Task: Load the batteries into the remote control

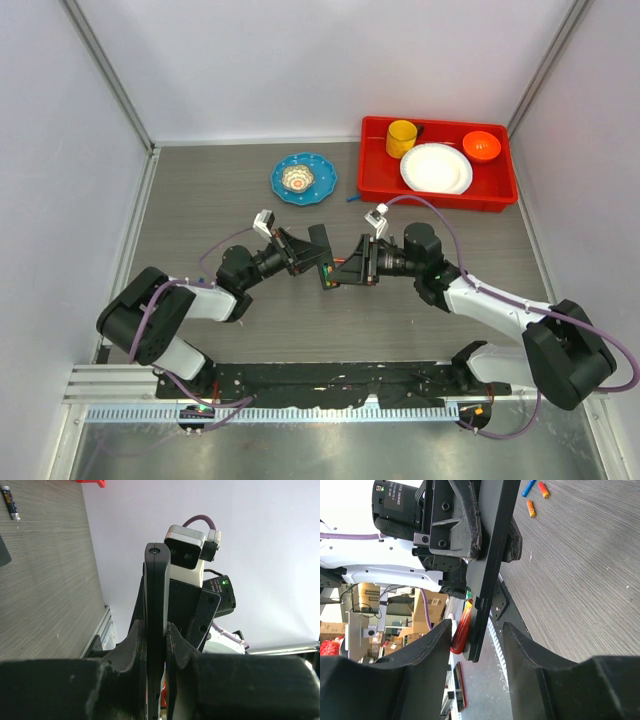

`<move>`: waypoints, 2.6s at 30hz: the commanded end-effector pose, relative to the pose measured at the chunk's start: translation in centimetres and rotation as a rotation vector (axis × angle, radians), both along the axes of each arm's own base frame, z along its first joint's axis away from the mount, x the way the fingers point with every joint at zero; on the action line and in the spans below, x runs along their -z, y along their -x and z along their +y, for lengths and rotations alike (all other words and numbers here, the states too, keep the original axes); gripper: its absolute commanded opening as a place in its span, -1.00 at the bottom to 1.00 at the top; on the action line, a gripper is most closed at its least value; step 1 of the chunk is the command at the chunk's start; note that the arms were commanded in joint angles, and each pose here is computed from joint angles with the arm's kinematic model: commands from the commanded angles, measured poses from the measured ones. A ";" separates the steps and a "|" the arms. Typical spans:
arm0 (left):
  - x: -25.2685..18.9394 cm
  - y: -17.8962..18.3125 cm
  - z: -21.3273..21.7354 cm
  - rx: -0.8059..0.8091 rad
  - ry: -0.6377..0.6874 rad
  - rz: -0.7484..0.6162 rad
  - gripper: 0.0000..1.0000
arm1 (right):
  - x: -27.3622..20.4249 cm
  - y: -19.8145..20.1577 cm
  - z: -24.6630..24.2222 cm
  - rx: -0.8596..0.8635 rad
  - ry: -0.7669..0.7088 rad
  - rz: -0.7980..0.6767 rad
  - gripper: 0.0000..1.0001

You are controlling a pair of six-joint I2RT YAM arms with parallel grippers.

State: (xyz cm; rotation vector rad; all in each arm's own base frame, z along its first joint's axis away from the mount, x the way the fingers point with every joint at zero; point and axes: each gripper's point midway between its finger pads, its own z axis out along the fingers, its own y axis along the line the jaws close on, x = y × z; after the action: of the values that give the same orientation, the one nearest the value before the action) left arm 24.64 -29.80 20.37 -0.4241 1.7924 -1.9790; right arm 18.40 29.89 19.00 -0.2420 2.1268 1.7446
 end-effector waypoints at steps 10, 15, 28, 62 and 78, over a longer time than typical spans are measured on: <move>-6.7 1.6 0.9 -0.001 0.161 -0.260 -1.00 | -0.3 -0.6 0.4 0.005 -0.042 -0.007 -0.17; -6.6 1.7 0.9 0.003 0.160 -0.253 -0.99 | -0.3 -1.1 0.5 0.029 -0.047 0.004 -0.30; -6.5 2.0 1.0 0.011 0.158 -0.254 -0.99 | -0.6 -2.0 0.7 0.057 -0.058 0.014 -0.56; -5.3 1.7 0.7 0.011 0.123 -0.253 -0.99 | -1.2 -2.0 1.7 -0.015 0.021 -0.015 -0.14; -5.4 1.6 0.6 0.013 0.125 -0.256 -0.99 | 0.3 -1.5 1.9 -0.020 0.044 0.027 -0.39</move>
State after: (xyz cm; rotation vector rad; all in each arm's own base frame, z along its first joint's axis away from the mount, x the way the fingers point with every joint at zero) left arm 24.28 -29.68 19.51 -0.3964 1.8128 -1.9455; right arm 19.64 31.39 18.30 -0.2342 2.2164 1.7266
